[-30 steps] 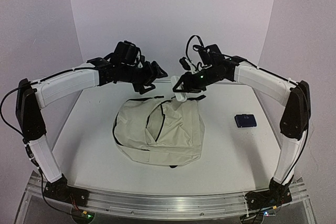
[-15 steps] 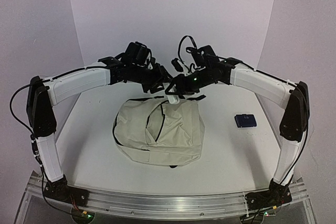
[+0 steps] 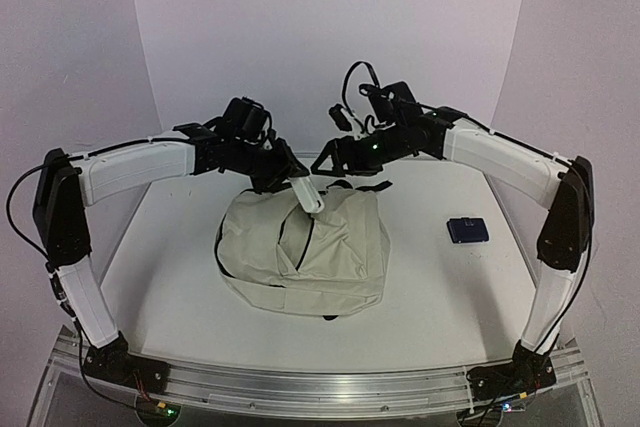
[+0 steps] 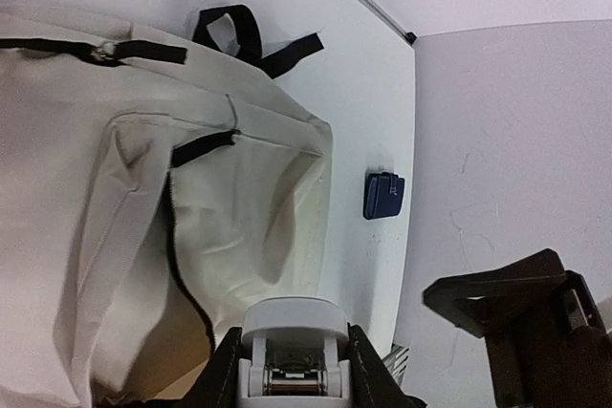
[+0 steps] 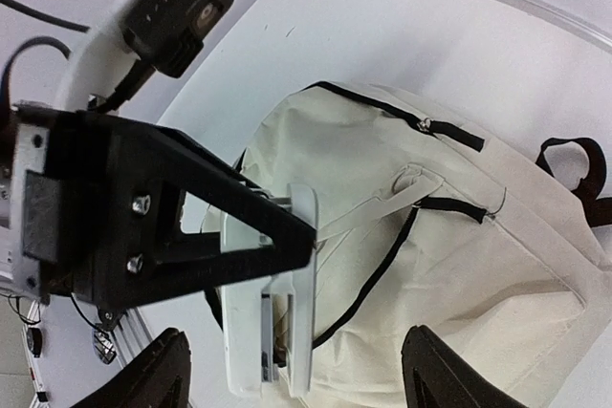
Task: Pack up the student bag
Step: Pick up the stationery from the center of the board, then place the stationery in the student bag.
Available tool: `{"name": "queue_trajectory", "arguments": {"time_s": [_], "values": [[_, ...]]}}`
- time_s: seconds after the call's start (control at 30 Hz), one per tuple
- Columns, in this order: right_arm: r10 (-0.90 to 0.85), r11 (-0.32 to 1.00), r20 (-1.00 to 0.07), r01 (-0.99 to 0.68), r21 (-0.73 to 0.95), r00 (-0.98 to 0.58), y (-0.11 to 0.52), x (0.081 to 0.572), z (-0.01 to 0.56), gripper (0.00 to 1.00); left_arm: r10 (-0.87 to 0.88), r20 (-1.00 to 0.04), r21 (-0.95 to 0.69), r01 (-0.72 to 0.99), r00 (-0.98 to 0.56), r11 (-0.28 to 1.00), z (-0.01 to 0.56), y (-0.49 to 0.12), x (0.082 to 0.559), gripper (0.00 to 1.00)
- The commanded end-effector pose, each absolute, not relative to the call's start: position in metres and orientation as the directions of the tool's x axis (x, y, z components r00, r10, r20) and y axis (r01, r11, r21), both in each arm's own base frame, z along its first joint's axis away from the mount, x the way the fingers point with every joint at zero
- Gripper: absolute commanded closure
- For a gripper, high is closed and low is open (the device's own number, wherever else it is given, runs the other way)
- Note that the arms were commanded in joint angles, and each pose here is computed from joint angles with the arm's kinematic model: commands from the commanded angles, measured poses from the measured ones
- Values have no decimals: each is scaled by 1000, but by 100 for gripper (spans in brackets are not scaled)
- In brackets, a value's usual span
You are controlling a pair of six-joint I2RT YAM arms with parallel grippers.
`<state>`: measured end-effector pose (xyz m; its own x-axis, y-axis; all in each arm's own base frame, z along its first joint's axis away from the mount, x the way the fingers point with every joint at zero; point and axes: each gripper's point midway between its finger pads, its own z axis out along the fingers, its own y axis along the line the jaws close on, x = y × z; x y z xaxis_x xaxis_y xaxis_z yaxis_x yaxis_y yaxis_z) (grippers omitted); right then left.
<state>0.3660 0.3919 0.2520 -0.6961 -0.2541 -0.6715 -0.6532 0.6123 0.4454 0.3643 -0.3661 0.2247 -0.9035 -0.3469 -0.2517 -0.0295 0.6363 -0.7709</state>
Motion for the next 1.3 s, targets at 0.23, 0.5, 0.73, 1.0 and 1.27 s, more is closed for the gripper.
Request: {"name": "queue_trajectory", "arguments": {"time_s": [0.23, 0.5, 0.73, 1.0, 1.27], "values": [[-287, 703, -603, -592, 395, -744, 391, 343, 220, 26, -492, -316, -821, -26, -812, 570, 266, -296, 346, 100], [-346, 767, -568, -574, 287, -747, 406, 331, 177, 30, -529, -357, -808, -30, -770, 589, 261, -280, 342, 100], [-344, 836, -572, -521, 175, -745, 410, 351, 147, 34, -583, -387, -787, -74, -714, 613, 253, -270, 340, 100], [-360, 849, -555, -510, 138, -750, 412, 353, 130, 64, -608, -394, -779, -100, -689, 619, 245, -267, 339, 100], [-325, 816, -615, -541, 201, -718, 422, 351, 182, 100, -502, -371, -816, 16, -781, 578, 224, -314, 345, 100]]}}
